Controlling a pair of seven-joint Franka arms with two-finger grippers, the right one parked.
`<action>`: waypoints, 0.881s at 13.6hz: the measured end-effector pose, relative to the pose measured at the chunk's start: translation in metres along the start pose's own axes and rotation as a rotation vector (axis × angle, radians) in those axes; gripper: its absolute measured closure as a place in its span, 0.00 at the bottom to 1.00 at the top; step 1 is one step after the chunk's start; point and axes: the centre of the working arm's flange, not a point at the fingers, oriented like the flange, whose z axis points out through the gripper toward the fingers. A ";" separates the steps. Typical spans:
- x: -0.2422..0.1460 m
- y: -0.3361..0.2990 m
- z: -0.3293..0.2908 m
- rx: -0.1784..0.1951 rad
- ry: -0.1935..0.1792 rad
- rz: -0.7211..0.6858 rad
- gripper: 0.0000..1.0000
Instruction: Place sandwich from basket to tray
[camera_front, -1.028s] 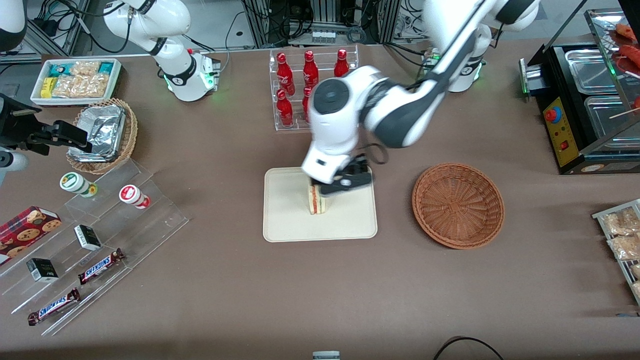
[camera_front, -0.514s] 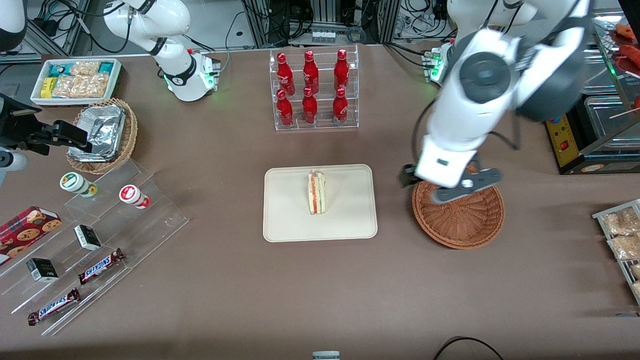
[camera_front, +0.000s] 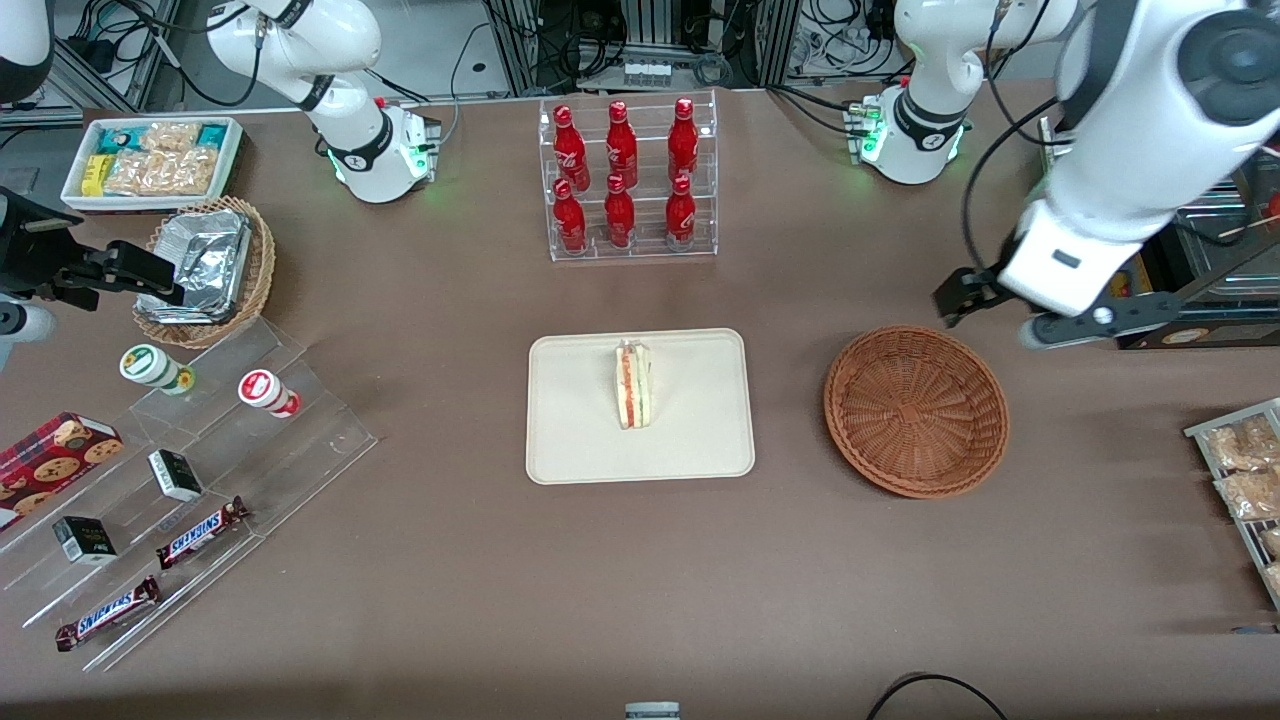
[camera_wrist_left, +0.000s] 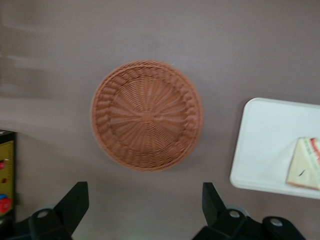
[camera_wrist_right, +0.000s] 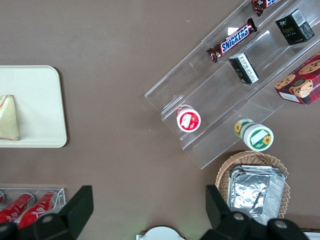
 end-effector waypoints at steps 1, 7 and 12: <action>0.000 -0.013 0.000 0.002 -0.010 0.013 0.00; 0.003 -0.075 -0.015 -0.009 -0.008 0.043 0.00; 0.015 -0.091 -0.011 -0.023 -0.014 0.035 0.00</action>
